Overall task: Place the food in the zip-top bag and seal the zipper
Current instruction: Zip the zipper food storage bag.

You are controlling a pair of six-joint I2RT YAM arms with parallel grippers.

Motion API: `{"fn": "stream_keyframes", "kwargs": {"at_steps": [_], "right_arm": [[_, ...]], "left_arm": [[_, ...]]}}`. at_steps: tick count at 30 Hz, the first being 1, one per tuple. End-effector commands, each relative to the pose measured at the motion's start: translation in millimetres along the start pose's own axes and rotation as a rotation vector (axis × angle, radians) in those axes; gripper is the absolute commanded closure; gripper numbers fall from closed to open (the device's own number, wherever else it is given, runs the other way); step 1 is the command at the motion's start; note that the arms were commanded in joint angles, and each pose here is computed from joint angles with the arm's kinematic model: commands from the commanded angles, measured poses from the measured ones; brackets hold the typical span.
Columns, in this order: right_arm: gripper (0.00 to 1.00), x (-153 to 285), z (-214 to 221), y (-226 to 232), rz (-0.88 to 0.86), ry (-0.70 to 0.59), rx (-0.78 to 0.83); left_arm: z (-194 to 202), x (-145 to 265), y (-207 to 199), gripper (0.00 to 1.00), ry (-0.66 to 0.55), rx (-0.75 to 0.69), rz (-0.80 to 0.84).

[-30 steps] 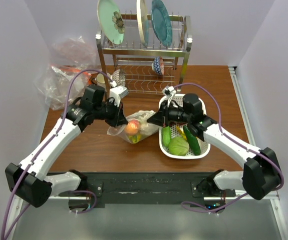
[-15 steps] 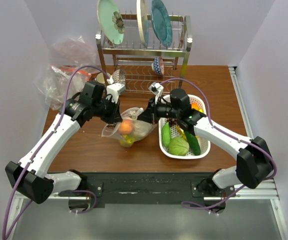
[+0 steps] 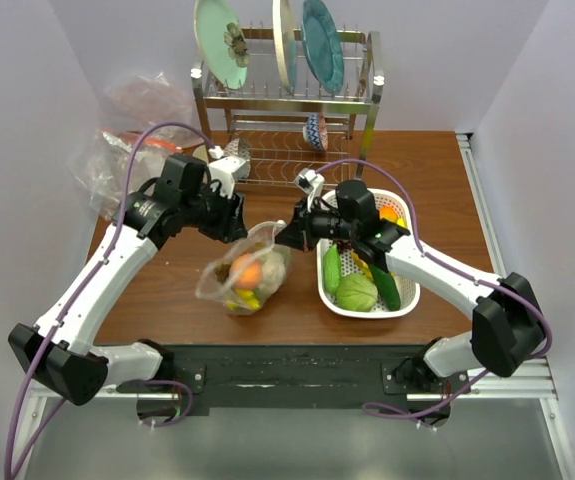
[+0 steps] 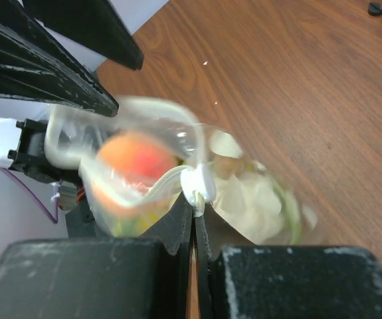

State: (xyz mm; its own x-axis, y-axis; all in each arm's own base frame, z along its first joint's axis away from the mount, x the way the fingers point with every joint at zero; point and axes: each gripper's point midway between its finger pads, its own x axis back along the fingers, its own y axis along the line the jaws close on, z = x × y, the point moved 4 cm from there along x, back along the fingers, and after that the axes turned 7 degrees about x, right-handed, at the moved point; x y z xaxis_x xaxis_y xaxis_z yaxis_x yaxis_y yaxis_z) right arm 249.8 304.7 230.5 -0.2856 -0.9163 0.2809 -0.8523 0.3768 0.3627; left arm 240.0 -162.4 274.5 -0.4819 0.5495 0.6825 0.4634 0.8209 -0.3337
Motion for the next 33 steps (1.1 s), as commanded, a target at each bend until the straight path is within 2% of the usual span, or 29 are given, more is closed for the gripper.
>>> {"fn": "stream_keyframes", "kwargs": {"at_steps": [1,3,8,11,20,30,33], "right_arm": [[1.0,9,-10,11,-0.027,-0.056,0.073],[1.0,13,-14,15,-0.037,-0.076,0.087],[1.0,15,-15,24,-0.099,-0.08,0.116],[1.0,15,-18,25,-0.111,-0.07,0.117],[1.0,23,-33,38,-0.135,-0.063,0.067],[1.0,26,-42,47,-0.163,-0.053,0.002],[1.0,26,-41,48,-0.163,-0.048,-0.002]], "left_arm": [[-27,7,-11,0.43,-0.101,-0.042,0.064],[-37,11,-21,0.38,-0.136,-0.073,0.121],[-63,19,-46,0.35,-0.227,-0.173,0.282],[-62,14,-58,0.34,-0.215,-0.201,0.393],[-51,1,-69,0.45,-0.191,-0.251,0.536],[-36,-13,-77,0.51,-0.153,-0.274,0.564],[-33,-15,-79,0.56,-0.141,-0.273,0.578]]}}
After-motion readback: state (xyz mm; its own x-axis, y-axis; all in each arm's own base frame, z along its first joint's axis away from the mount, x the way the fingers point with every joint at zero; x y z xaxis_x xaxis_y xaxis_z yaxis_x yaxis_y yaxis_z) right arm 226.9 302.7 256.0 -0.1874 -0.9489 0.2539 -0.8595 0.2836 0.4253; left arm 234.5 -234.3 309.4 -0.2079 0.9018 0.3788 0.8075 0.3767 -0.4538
